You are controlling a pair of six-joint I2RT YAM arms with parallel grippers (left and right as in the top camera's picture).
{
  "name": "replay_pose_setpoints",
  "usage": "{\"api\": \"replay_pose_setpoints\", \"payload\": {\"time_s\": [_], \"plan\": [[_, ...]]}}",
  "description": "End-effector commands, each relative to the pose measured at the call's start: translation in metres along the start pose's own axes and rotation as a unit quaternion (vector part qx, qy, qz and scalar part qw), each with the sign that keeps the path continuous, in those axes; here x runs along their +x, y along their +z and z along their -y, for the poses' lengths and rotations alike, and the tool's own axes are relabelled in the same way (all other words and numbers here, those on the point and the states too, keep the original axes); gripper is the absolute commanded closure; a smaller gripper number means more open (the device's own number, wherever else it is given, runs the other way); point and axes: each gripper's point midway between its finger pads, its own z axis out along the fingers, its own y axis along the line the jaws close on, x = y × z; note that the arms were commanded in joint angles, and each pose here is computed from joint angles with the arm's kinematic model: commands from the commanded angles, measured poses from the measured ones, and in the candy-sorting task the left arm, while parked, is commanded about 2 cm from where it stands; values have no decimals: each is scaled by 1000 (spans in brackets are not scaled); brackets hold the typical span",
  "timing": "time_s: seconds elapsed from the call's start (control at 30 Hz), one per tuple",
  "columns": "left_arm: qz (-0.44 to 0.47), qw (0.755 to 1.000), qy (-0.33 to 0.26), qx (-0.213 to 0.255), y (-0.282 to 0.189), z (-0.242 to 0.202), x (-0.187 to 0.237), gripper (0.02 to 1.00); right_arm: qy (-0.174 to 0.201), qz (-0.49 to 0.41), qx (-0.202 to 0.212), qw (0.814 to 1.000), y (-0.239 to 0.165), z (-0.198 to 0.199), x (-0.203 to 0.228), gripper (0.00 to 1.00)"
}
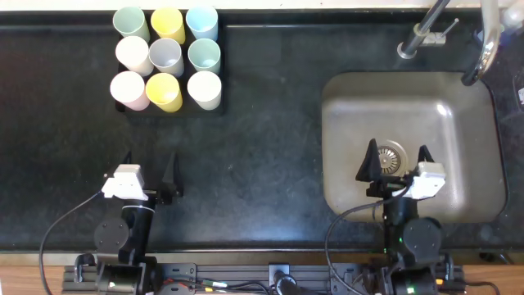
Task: Store Cups
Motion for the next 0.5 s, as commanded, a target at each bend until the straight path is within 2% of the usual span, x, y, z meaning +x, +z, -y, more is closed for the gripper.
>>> {"api": "replay_pose_setpoints", "payload": {"time_s": [0.03, 0.1, 0.17, 0.5], "plan": [[1, 1000, 10, 13, -1, 5, 0, 18, -67, 14, -62, 996, -1, -19, 13, 3], [1, 1000, 10, 13, -1, 5, 0, 18, -88, 18, -88, 992, -1, -27, 22, 5], [1, 1000, 10, 13, -1, 5, 0, 18, -93, 8, -101, 990, -1, -30, 32, 3], [1, 1000, 10, 13, -1, 5, 0, 18, -103, -14, -98, 990, 0, -28, 43, 3]]}}
